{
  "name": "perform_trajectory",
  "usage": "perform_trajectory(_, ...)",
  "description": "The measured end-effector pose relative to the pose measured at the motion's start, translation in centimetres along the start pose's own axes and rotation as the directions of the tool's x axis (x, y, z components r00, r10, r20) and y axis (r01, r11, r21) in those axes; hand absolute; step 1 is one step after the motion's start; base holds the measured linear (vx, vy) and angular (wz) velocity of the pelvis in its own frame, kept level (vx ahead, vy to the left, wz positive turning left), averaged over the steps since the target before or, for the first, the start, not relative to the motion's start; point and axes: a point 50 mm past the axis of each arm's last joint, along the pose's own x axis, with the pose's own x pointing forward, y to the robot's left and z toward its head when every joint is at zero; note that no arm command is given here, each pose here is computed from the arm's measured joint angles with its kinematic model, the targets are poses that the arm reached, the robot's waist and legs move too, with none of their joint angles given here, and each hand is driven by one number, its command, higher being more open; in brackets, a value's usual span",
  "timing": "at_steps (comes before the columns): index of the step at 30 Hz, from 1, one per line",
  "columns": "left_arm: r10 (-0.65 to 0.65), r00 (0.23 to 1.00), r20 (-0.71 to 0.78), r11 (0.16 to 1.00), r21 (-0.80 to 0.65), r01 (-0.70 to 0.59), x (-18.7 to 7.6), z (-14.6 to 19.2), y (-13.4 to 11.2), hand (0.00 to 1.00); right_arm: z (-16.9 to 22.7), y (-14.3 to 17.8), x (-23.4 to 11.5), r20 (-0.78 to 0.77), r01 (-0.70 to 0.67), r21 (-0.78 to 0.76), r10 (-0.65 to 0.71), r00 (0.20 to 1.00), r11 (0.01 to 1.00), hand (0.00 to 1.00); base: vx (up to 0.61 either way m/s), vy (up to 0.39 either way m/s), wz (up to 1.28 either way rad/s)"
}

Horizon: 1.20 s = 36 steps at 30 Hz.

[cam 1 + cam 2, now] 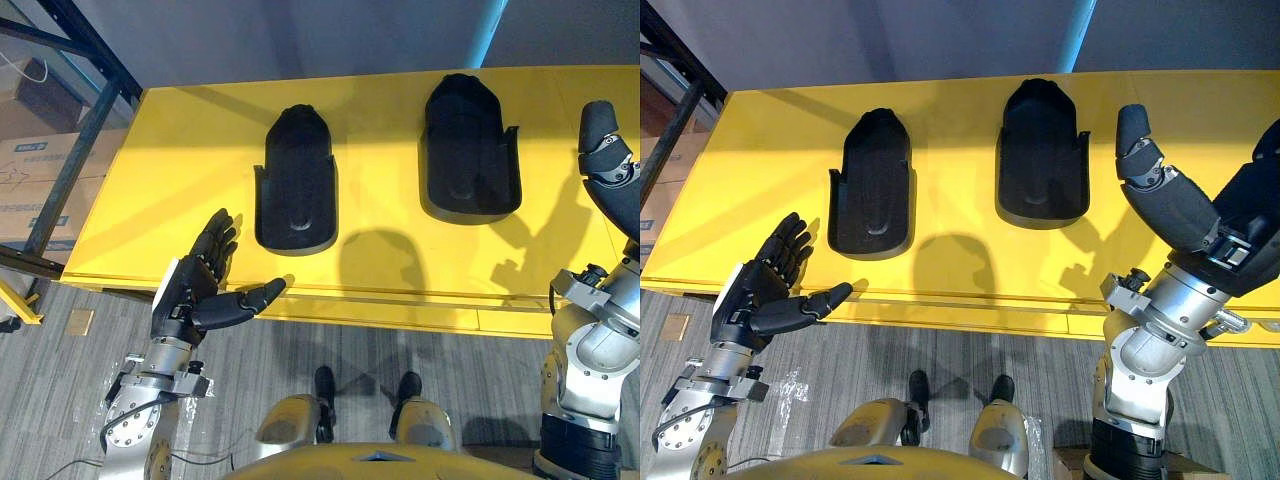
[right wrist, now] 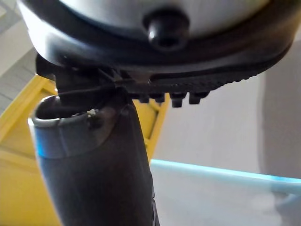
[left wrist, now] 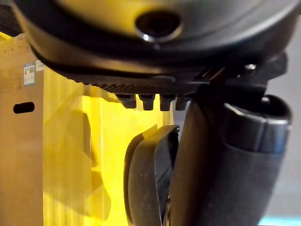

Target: Walk over and take three plastic housings, then place them on the shelf

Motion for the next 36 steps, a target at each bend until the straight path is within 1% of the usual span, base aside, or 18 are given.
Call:
perform_trajectory(2, 0.011, 1.0, 0.009, 1.0, 0.003, -0.011, 0.1, 0.1, -0.1, 1.0, 0.0, 0.0, 0.0, -0.001, 0.0, 0.0, 0.0, 1.0, 1.0, 1.0, -0.03, 0.0, -0.08)
perform_trajectory(6, 0.051, 0.997, 0.06, 0.994, 0.094, -0.057, 1.1, 0.6, -0.6, 1.0, 0.0, -0.1, -0.1, -0.006, 0.006, -0.003, -0.006, 1.0, 1.0, 1.0, -0.03, -0.008, -0.03)
perform_trajectory(9, 0.09, 0.991, 0.097, 0.987, 0.125, -0.102, 1.8, 0.5, -0.6, 1.0, -0.1, -0.2, -0.3, -0.014, 0.007, -0.007, -0.007, 1.0, 1.0, 1.0, 0.0, 0.0, 0.0)
perform_trajectory(18, 0.128, 0.978, 0.166, 0.973, 0.168, -0.156, 3.3, 0.7, -0.6, 1.0, 0.1, 0.1, -0.4, -0.002, 0.0, 0.016, 0.0, 1.0, 1.0, 1.0, 0.0, 0.003, -0.08)
perform_trajectory(36, 0.074, 0.972, 0.225, 0.956, 0.26, -0.133, 6.0, 1.4, 0.3, 1.0, 0.1, 0.0, -0.2, 0.002, 0.004, 0.03, -0.004, 1.0, 1.0, 1.0, 0.0, 0.012, -0.06)
